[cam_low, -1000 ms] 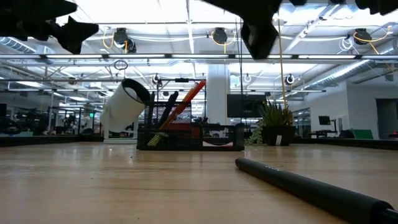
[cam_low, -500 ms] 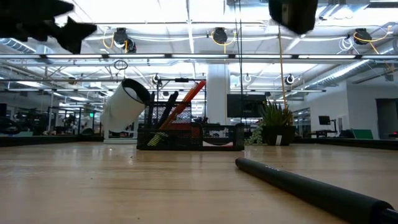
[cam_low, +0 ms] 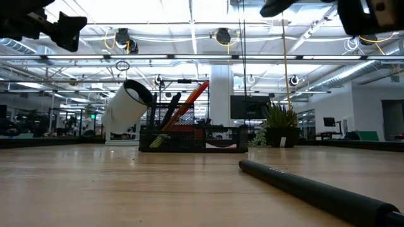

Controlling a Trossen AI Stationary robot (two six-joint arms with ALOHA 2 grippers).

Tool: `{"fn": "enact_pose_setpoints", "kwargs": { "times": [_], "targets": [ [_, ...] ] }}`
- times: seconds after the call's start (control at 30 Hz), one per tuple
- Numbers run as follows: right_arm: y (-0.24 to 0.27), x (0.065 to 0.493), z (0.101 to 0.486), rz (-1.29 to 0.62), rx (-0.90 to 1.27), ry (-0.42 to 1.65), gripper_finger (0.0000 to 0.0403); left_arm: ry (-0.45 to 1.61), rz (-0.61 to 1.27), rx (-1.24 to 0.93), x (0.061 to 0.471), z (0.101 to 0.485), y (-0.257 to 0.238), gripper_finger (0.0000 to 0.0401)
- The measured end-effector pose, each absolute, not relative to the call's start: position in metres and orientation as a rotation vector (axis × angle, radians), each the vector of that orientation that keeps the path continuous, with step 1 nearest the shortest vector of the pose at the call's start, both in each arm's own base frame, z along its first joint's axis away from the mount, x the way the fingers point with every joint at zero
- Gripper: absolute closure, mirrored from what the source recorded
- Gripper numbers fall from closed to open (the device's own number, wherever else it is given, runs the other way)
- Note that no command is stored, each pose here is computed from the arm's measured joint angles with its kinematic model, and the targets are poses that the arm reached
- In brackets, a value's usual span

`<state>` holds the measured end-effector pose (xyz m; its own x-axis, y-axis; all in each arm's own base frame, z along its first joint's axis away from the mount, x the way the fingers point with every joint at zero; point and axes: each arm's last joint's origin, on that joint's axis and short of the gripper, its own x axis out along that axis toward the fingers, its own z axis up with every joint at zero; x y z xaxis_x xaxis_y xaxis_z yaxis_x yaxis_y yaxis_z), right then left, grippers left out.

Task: Pick and place office supplies into organizer
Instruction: Put the black pen into the black desk organizer

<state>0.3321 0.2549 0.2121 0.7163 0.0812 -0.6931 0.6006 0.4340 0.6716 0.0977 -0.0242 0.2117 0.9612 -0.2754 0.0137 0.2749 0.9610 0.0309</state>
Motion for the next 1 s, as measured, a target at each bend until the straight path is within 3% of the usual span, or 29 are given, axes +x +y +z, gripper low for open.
{"fn": "enact_pose_setpoints", "kwargs": {
  "times": [0.17,0.37,0.63,1.0],
  "targets": [
    [0.267,0.365,0.208,-0.329,1.140,0.891,0.0275,0.010,-0.283,0.031,0.099,0.209,-0.025,0.0107],
    [0.267,0.360,0.230,-0.574,1.028,1.065,0.0294,0.025,-0.283,0.026,0.100,0.208,-0.025,0.0107],
    [0.274,0.358,0.182,-0.724,0.920,1.250,0.0314,0.035,-0.283,0.047,0.101,0.207,-0.025,0.0107],
    [0.264,0.376,0.176,-0.656,0.895,1.200,0.0316,0.040,-0.284,0.062,0.101,0.206,-0.025,0.0107]
  ]
}}
